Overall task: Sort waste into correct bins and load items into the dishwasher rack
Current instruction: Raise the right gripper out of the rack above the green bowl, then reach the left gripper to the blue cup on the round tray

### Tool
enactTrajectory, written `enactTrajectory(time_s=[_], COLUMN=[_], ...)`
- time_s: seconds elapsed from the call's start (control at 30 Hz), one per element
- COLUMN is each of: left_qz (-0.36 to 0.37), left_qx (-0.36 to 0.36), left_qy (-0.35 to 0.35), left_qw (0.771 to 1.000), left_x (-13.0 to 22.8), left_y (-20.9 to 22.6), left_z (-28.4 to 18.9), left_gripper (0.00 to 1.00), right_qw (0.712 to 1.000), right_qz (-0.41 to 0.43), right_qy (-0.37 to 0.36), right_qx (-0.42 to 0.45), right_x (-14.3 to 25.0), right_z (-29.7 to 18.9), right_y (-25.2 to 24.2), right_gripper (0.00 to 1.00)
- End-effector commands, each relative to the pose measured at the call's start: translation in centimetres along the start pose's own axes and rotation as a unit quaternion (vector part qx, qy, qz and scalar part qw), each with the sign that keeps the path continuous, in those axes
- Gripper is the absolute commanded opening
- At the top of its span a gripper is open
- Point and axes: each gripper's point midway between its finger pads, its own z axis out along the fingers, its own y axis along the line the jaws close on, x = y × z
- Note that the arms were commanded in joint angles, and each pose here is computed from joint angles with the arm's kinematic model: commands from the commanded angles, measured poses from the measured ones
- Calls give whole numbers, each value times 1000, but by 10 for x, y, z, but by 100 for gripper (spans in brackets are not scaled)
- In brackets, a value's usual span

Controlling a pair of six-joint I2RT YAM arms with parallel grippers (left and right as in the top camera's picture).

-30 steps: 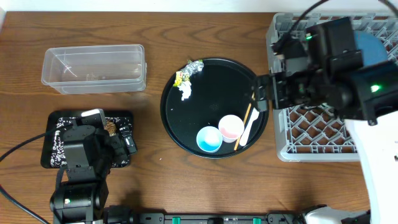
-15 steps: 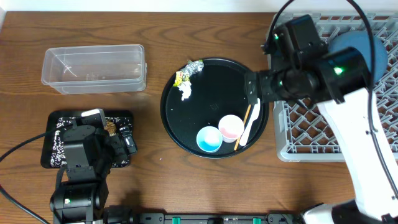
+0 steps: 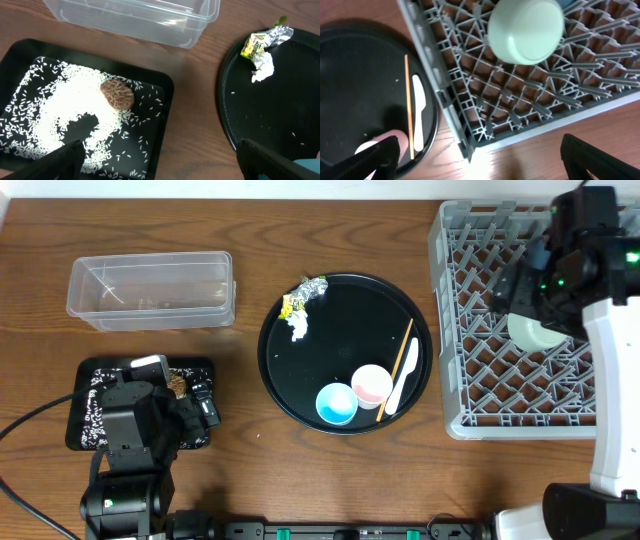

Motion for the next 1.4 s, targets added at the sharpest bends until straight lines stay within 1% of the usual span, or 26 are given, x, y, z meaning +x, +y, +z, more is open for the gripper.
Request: enactTrajectory(time_s=[0.0,0.4,0.43,0.5,0.57,0.63,0.77,0.87,0.9,1.07,1.13,1.27,1.37], left_qz=[-9,-10,-14,-52,-90,-118,-135,-117,-112,-99,-102,-83,-63], left_qx=[-1,0,9,73,146,196,249,328,340,333,317,293,261], left_qy=[-5,-11,-13,1,32,63,149,174,177,183,197,226,237], left_qw=[1000,1000,1000,996,985,971,947,921,917,920,922,925,934], left_x=[-4,-6,-8,-5,4,12,45,52,52,56,62,77,85], left_y=[1,0,-3,-25,-50,-68,-86,-109,-113,-116,-116,-122,-125], left_z=[-2,-2,-2,-4,-10,-17,-32,-50,-54,-55,-53,-49,-39], left_gripper=[98,98,98,98,98,98,98,98,98,98,98,98,98], right_qw=[1000,1000,1000,1000,1000,1000,1000,1000,1000,1000,1000,1000,1000], right_qz=[19,20,20,20,20,20,20,20,20,20,20,20,20], right_qy=[0,0,0,0,0,0,0,0,0,0,0,0,0], right_qx=[-9,-8,-8,-8,-8,-8,-8,-8,-8,-8,-8,-8,-8], right_x=[-1,-1,-1,-1,-1,-1,-1,-1,-1,-1,-1,-1,-1], right_z=[-3,-3,-3,-3,-3,-3,-3,-3,-3,-3,-3,-3,-3], right_y=[-4,-4,-4,-4,-4,-4,-4,-4,-4,-4,-4,-4,-4], right_gripper=[99,99,99,99,100,99,99,99,99,99,99,99,99])
